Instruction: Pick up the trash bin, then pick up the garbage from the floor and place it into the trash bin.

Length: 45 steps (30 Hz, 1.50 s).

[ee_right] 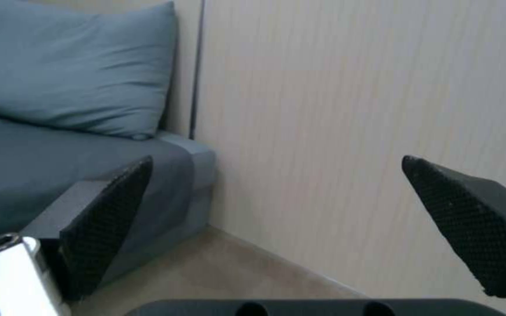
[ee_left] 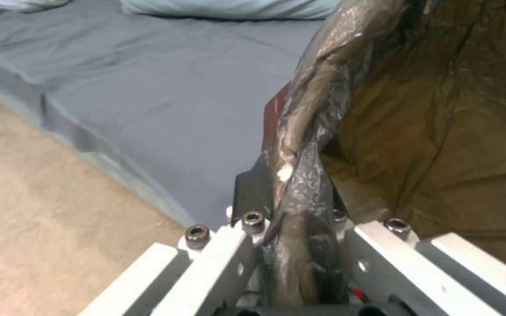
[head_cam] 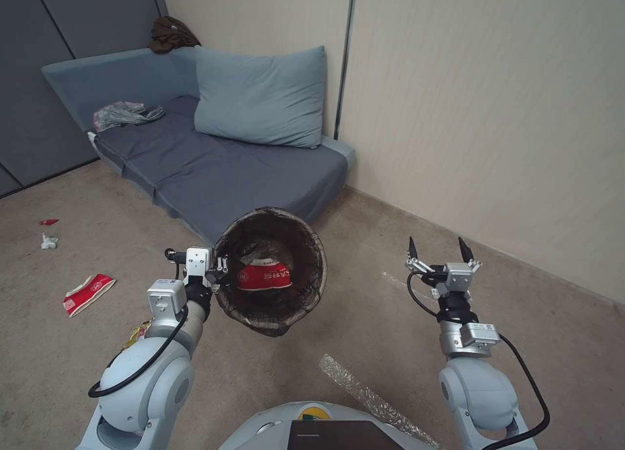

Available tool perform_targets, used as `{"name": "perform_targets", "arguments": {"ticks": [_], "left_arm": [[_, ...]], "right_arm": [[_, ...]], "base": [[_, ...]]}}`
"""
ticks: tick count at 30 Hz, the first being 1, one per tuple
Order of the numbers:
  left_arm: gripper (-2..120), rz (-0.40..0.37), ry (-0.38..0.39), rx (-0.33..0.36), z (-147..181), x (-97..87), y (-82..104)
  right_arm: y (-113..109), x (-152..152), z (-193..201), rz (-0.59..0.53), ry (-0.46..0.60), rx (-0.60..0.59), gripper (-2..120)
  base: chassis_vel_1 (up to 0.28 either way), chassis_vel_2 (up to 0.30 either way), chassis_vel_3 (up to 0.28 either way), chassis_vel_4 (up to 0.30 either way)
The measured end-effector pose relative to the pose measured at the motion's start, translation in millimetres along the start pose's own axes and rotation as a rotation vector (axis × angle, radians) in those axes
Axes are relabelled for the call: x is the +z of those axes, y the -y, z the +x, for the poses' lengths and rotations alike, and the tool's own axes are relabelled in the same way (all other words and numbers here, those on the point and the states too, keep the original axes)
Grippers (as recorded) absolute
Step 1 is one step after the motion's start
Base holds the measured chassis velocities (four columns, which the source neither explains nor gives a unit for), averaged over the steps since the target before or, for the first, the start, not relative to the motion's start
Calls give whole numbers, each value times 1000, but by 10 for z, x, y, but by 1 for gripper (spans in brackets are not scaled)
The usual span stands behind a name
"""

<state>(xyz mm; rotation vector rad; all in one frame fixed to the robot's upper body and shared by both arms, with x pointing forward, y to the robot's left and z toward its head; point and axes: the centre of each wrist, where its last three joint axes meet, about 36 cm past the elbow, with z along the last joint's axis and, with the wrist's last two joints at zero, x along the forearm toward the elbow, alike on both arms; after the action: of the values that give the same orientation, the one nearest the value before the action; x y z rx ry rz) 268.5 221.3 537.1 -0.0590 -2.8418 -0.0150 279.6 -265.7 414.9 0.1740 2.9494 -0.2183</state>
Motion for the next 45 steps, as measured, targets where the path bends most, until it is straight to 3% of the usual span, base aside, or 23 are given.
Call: {"name": "perform_targets", "arguments": {"ticks": [45], "left_arm": [[0, 27, -3, -1, -17, -2, -11]], "right_arm": [[-21, 38, -1, -3, -8, -2, 100]], "base": [[77, 78, 76, 79]]}}
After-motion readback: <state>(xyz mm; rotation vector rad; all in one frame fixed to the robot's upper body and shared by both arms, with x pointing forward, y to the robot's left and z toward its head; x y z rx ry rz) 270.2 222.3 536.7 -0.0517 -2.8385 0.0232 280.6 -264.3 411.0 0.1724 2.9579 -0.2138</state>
